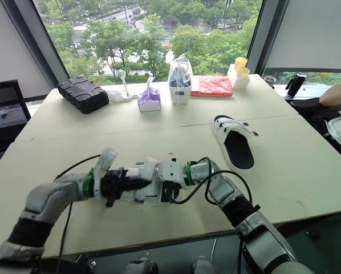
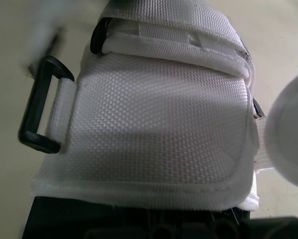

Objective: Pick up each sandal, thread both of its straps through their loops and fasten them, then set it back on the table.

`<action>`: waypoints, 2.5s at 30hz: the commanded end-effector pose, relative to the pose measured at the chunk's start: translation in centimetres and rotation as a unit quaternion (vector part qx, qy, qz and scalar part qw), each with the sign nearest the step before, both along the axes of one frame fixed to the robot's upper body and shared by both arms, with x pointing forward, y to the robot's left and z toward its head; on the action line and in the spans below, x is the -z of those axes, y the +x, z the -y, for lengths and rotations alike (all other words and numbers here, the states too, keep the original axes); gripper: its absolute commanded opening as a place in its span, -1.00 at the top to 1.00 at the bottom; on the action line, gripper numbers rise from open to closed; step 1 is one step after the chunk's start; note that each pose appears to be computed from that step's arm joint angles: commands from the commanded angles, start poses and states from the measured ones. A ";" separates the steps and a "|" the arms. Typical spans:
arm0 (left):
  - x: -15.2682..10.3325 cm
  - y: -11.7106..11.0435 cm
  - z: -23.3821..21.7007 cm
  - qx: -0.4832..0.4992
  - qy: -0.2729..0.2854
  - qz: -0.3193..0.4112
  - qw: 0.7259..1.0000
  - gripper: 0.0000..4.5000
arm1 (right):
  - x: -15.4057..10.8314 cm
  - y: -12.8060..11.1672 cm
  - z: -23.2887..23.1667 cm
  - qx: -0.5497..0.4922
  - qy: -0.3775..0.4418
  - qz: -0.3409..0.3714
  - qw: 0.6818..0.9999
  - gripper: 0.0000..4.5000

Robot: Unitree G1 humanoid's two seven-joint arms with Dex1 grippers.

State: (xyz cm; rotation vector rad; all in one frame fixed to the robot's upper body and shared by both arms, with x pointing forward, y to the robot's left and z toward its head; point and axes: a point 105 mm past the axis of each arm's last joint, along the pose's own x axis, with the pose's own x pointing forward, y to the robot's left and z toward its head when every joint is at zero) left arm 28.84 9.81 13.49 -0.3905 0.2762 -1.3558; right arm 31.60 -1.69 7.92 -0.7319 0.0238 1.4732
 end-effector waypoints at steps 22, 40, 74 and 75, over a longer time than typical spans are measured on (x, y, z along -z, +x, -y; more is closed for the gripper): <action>-0.5 0.7 0.2 -0.092 -0.096 -0.145 0.980 0.97 | 4.8 -0.5 2.1 0.032 -0.081 -0.056 0.995 1.00; -0.1 -0.6 1.0 -0.099 -0.084 -0.159 0.979 0.97 | 4.9 -0.6 2.0 0.033 -0.080 -0.057 0.995 1.00; 3.7 -0.6 -0.1 -0.118 -0.012 -0.120 0.986 0.97 | 4.9 -0.6 2.1 0.032 -0.082 -0.056 0.995 1.00; 3.8 -0.7 -0.1 -0.116 -0.009 -0.111 0.987 0.97 | 4.9 -0.6 2.1 0.032 -0.082 -0.055 0.995 1.00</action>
